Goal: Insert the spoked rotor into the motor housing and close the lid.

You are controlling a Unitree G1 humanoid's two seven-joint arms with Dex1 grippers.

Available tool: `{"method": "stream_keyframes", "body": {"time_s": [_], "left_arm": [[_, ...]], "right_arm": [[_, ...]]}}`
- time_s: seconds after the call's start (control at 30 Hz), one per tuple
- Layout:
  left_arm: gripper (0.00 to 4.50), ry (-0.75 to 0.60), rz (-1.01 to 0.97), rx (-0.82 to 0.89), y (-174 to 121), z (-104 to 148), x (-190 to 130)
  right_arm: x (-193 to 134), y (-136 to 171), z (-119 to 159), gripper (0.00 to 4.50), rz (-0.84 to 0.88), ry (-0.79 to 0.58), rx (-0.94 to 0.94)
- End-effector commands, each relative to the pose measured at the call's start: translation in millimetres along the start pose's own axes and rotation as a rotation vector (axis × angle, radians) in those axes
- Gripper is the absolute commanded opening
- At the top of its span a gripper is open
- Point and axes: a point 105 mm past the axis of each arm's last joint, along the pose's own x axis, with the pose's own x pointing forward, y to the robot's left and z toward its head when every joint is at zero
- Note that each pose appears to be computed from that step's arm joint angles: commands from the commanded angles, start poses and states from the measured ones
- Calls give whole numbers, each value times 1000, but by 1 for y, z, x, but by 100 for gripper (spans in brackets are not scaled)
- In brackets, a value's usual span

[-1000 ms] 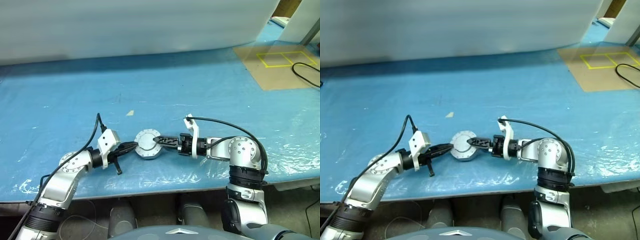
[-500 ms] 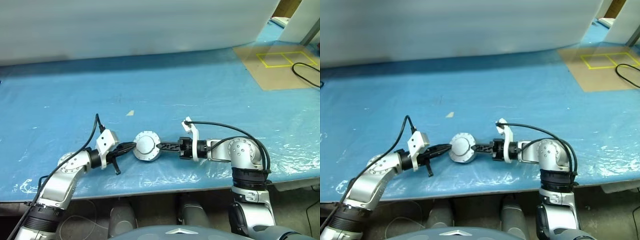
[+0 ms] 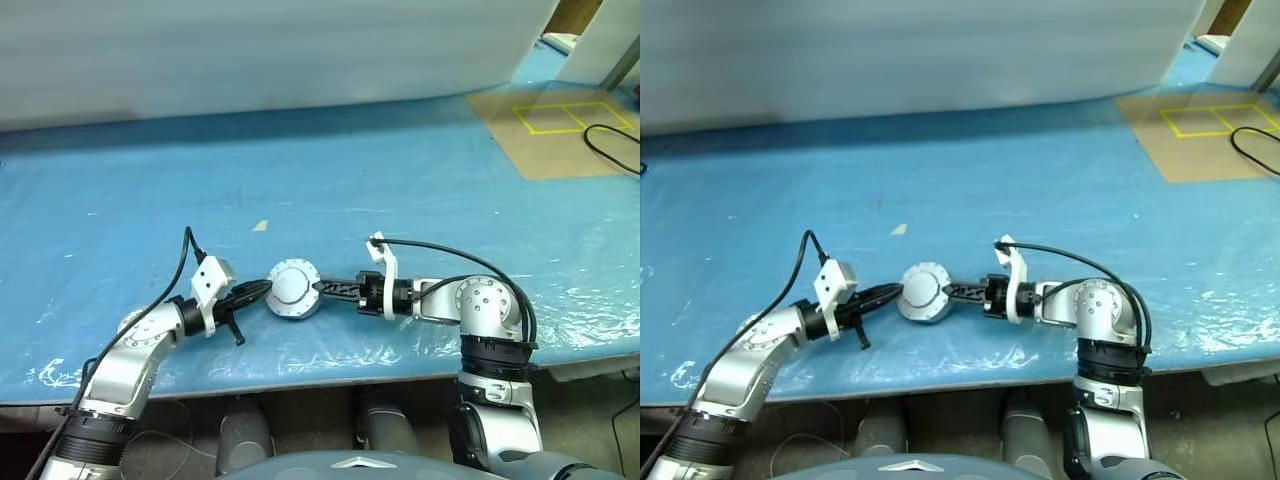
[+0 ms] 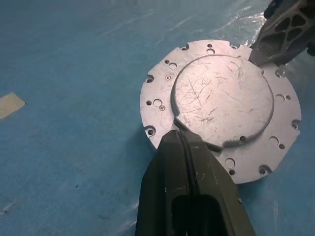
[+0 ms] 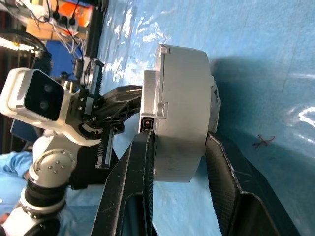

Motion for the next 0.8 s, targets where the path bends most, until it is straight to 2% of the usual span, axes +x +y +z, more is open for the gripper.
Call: {"method": "stream_keyframes", "body": {"time_s": [0.03,0.23,0.43,0.6,0.8], "left_arm": [[0,-124,75,-42,16,25,-5],[0,-278,198,-184,41,45,-15],[0,-345,235,-323,47,44,-22],[158,-387,196,-484,33,37,-19],[351,-462,152,-671,19,41,-8]], "right_arm": [[1,15,13,116,68,-54,1],[2,19,25,116,104,-122,58],[3,23,47,116,136,-251,113],[1,29,67,116,180,-365,146],[-1,40,82,116,240,-445,142]]}}
